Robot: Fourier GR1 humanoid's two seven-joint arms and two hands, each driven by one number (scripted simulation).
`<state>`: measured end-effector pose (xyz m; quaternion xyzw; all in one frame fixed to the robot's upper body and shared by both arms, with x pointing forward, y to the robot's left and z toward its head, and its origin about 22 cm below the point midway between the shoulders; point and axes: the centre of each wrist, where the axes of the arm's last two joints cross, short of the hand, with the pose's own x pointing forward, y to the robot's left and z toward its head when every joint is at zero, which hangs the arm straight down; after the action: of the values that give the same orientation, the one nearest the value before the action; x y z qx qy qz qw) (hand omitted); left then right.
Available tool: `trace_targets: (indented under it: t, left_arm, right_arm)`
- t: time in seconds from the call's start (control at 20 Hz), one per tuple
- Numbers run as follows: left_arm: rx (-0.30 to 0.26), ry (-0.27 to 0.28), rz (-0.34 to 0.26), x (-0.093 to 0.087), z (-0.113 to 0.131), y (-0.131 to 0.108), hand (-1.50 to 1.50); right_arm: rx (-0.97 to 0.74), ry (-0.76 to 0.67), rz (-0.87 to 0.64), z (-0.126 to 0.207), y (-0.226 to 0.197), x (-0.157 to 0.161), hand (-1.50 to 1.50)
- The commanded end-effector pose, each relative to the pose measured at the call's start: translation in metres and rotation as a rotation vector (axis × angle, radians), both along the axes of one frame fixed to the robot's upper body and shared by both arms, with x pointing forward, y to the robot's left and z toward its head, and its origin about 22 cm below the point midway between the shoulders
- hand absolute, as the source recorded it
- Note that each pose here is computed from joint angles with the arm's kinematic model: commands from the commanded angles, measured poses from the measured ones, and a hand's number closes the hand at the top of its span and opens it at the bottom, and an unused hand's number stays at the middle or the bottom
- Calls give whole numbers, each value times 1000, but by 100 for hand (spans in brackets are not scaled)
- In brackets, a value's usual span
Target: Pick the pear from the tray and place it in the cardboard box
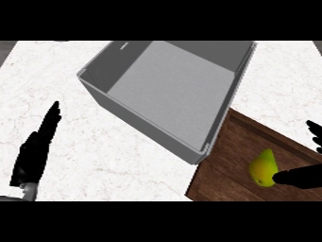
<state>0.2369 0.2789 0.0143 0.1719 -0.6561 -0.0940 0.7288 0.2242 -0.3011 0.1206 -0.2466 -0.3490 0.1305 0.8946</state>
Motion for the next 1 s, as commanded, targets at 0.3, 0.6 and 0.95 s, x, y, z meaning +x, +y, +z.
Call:
trace_targets:
  t: [0.3,0.6,0.95]
  left_arm:
    - [14,8,-7,-2,-14,9,0]
    - [-7,-4,6,-9,-5,8,0]
    - [0,8,2,-8,-10,15,0]
  right_arm:
    - [-21,181,-72,-7,23,17,-150]
    - [-9,209,-69,-17,25,4,-150]
    - [-16,190,-61,-28,29,19,-150]
